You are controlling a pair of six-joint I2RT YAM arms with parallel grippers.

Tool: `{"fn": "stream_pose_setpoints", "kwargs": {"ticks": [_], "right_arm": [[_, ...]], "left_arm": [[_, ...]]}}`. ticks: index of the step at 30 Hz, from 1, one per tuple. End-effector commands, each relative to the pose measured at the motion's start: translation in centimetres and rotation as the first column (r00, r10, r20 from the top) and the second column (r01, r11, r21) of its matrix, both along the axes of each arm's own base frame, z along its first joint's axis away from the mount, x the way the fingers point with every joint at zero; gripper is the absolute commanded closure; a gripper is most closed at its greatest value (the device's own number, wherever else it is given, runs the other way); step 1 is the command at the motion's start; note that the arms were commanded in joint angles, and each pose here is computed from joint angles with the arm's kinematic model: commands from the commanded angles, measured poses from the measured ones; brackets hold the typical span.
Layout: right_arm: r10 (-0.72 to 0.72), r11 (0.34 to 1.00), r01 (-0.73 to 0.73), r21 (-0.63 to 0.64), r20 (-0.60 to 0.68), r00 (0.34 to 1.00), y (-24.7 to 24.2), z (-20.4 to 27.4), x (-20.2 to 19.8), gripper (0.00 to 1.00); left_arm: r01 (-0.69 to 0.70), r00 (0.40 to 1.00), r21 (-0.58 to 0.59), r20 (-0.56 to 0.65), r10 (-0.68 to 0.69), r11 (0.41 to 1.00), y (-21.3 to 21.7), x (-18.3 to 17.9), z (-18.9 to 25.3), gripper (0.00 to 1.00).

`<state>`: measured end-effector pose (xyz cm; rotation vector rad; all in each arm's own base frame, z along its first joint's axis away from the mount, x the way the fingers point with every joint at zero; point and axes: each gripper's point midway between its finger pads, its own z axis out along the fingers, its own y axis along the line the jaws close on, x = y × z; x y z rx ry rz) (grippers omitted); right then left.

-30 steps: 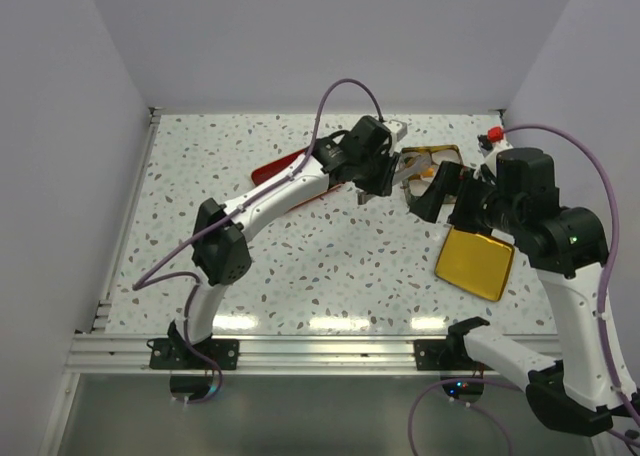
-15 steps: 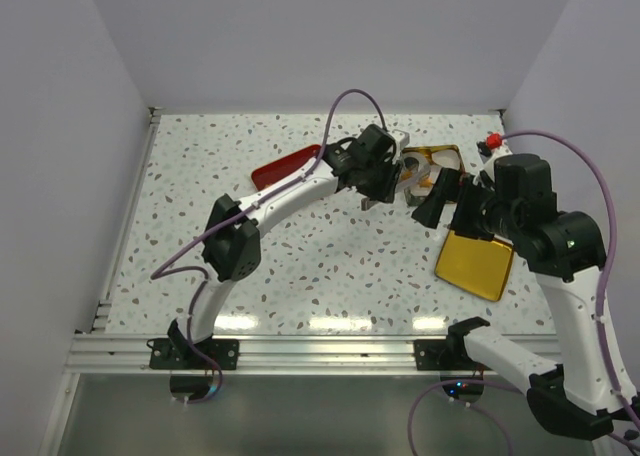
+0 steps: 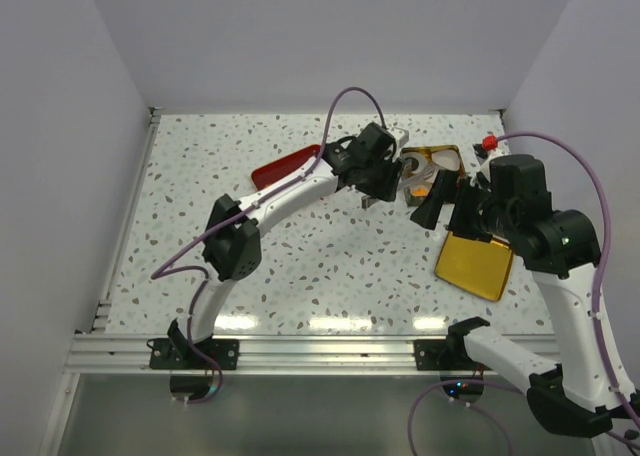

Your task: Pack the cookies

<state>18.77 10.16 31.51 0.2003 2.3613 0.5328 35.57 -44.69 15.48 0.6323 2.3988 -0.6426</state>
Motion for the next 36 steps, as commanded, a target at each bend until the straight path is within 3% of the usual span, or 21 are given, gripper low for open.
{"fn": "stream_pose_setpoints", "kwargs": {"ticks": [1, 10, 21, 36], "right_arm": [[0.004, 1.000, -0.004, -0.004, 0.015, 1.000, 0.0, 0.0, 0.4, 0.01], [0.007, 1.000, -0.007, 0.014, 0.005, 1.000, 0.5, -0.3, 0.9, 0.01], [0.027, 0.999, -0.026, 0.045, -0.019, 0.999, 1.5, -1.3, 1.7, 0.01], [0.048, 0.998, -0.046, 0.043, -0.045, 0.998, 1.8, -2.0, 1.5, 0.01]], "left_arm": [[-0.027, 0.993, -0.110, 0.112, 0.040, 0.994, 0.2, 2.1, 6.2, 0.46], [-0.154, 0.975, -0.064, 0.151, 0.163, 0.986, 9.1, 4.2, 8.7, 0.46], [-0.318, 0.942, 0.196, 0.174, 0.286, 0.928, 19.9, 2.0, 4.2, 0.46], [-0.384, 0.921, 0.249, 0.174, 0.349, 0.889, 24.3, -0.1, 2.8, 0.46]]}}
